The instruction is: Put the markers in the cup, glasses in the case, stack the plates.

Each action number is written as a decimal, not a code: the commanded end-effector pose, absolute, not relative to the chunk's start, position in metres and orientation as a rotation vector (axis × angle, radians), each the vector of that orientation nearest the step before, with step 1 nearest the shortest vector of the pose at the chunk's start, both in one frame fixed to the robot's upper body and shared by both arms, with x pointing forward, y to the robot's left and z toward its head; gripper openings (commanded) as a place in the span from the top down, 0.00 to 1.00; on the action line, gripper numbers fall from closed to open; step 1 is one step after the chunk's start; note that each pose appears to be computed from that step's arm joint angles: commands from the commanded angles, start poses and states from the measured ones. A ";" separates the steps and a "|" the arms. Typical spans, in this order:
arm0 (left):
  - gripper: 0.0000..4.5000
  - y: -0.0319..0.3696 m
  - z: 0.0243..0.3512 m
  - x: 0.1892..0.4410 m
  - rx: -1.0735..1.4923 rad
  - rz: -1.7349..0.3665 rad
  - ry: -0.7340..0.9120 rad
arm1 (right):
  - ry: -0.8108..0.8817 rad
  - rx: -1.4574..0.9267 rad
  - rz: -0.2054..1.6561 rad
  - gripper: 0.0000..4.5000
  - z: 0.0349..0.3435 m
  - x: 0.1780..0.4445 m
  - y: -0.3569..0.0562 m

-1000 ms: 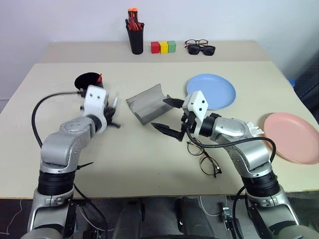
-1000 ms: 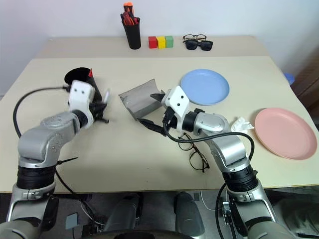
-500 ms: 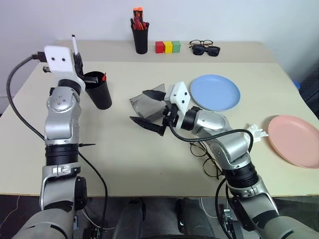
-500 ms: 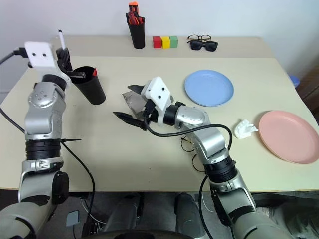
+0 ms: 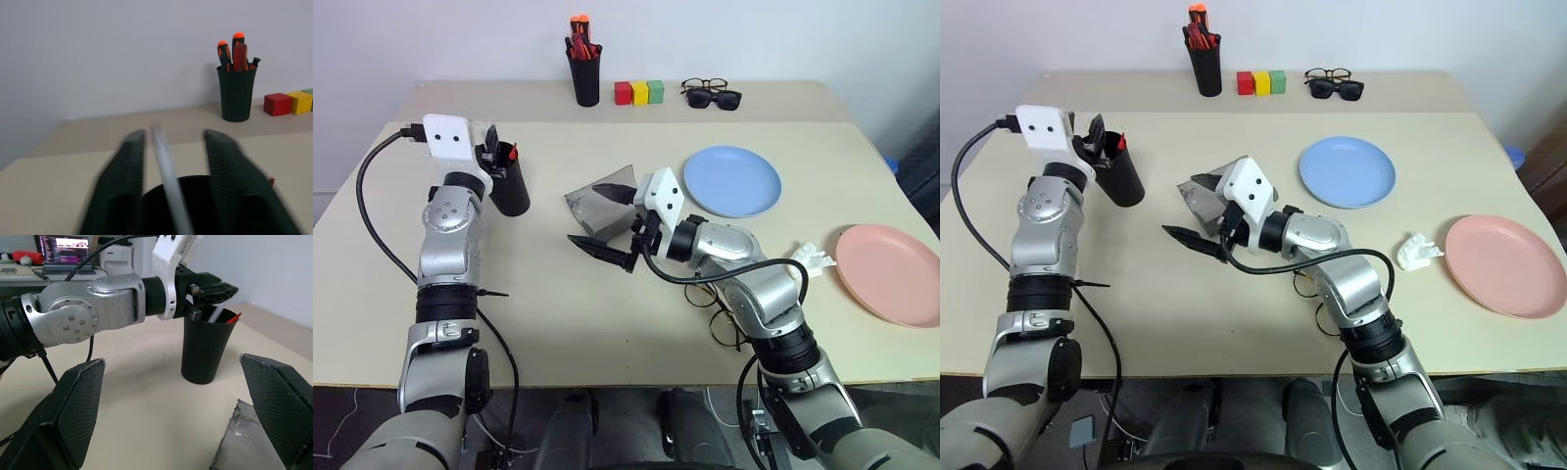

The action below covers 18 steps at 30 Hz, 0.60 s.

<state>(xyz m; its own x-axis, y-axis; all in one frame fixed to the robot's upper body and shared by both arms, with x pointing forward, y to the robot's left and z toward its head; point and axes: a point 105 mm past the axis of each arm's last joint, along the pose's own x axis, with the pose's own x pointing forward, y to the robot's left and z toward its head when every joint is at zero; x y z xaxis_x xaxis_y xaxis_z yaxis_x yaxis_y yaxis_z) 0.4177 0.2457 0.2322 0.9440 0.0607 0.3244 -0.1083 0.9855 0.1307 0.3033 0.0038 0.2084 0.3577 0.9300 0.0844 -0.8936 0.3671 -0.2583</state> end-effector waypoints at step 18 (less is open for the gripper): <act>0.02 0.078 0.165 0.379 0.370 -0.905 0.277 | -0.144 -0.347 0.827 0.00 0.206 0.322 -0.115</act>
<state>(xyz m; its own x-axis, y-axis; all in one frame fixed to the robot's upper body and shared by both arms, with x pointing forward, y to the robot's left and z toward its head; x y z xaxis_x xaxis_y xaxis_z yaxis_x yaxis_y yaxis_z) 0.3777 0.0815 0.1522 0.5935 -0.7002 -0.3968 0.7958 0.5842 0.1594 0.3279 -0.1162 0.1896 0.6747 0.7360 -0.0560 -0.7124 0.6295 -0.3102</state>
